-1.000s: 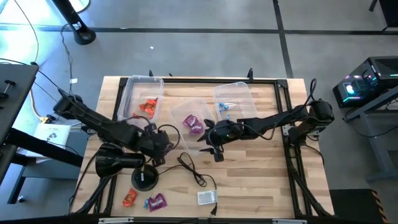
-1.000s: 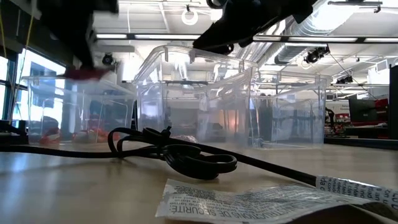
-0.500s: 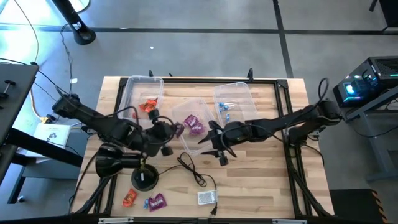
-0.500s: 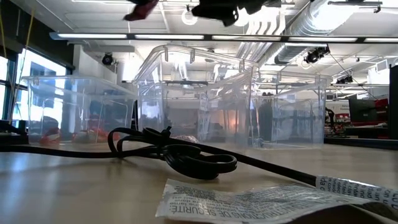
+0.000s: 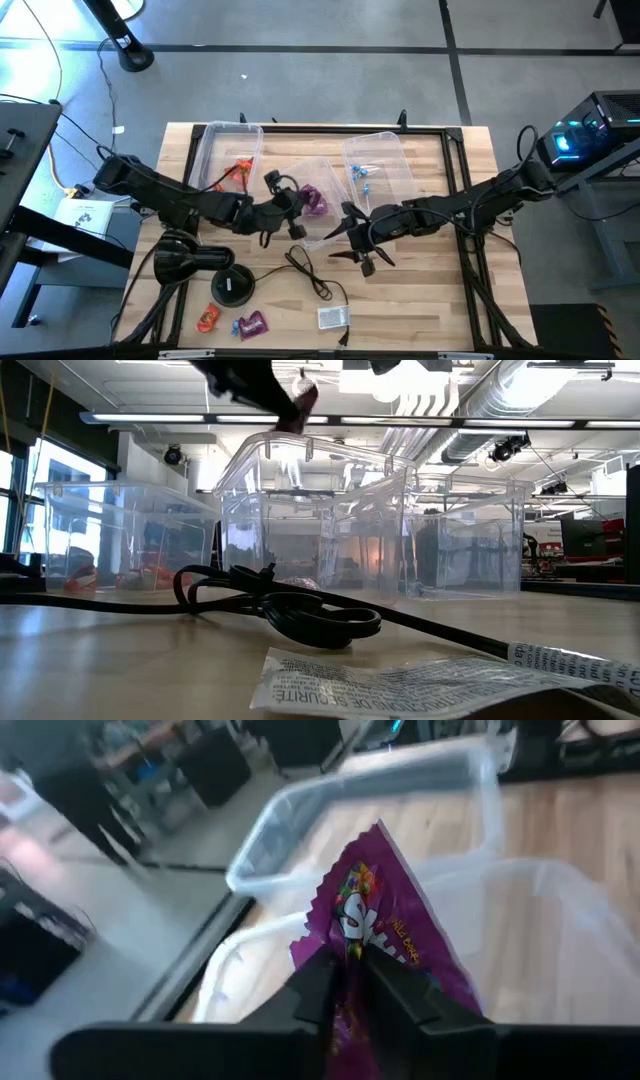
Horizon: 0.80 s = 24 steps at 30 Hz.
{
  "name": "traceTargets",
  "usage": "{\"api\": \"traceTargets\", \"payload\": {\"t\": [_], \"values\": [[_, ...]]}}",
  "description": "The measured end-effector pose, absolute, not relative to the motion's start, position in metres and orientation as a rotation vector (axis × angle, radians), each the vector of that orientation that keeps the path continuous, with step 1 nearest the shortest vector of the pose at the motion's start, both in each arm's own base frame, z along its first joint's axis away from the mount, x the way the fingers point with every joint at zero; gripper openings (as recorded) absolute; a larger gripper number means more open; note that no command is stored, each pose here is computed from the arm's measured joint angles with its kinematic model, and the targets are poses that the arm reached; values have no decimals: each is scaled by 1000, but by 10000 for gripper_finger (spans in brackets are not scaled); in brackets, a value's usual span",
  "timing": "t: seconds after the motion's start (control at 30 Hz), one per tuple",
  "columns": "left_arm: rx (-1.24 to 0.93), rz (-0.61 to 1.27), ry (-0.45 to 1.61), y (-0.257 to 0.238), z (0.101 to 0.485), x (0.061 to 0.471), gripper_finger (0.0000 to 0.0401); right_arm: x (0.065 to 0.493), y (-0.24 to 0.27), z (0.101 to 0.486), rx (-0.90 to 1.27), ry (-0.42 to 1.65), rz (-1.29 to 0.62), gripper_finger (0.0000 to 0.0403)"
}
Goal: Sort candy
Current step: Put the violet candy into the center transparent bin, then put the blue candy into the right transparent bin
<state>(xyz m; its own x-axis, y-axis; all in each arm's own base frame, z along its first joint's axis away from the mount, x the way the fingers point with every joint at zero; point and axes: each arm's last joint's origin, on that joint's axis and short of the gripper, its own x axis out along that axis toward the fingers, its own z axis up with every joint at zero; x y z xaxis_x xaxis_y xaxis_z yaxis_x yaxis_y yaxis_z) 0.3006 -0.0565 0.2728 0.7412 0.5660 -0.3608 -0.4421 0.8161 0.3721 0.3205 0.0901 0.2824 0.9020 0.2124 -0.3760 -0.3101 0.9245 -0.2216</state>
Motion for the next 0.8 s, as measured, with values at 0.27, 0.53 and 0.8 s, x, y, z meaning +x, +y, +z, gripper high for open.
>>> {"api": "traceTargets", "payload": {"t": [0.27,0.53,0.8], "values": [[161,502,511,-34,264,306,137,319,95,284,-327,339,229,193],[-56,139,542,-58,324,277,215,319,95,283,-319,347,227,193],[-35,184,389,-80,385,206,229,320,94,284,-317,341,223,193]]}}
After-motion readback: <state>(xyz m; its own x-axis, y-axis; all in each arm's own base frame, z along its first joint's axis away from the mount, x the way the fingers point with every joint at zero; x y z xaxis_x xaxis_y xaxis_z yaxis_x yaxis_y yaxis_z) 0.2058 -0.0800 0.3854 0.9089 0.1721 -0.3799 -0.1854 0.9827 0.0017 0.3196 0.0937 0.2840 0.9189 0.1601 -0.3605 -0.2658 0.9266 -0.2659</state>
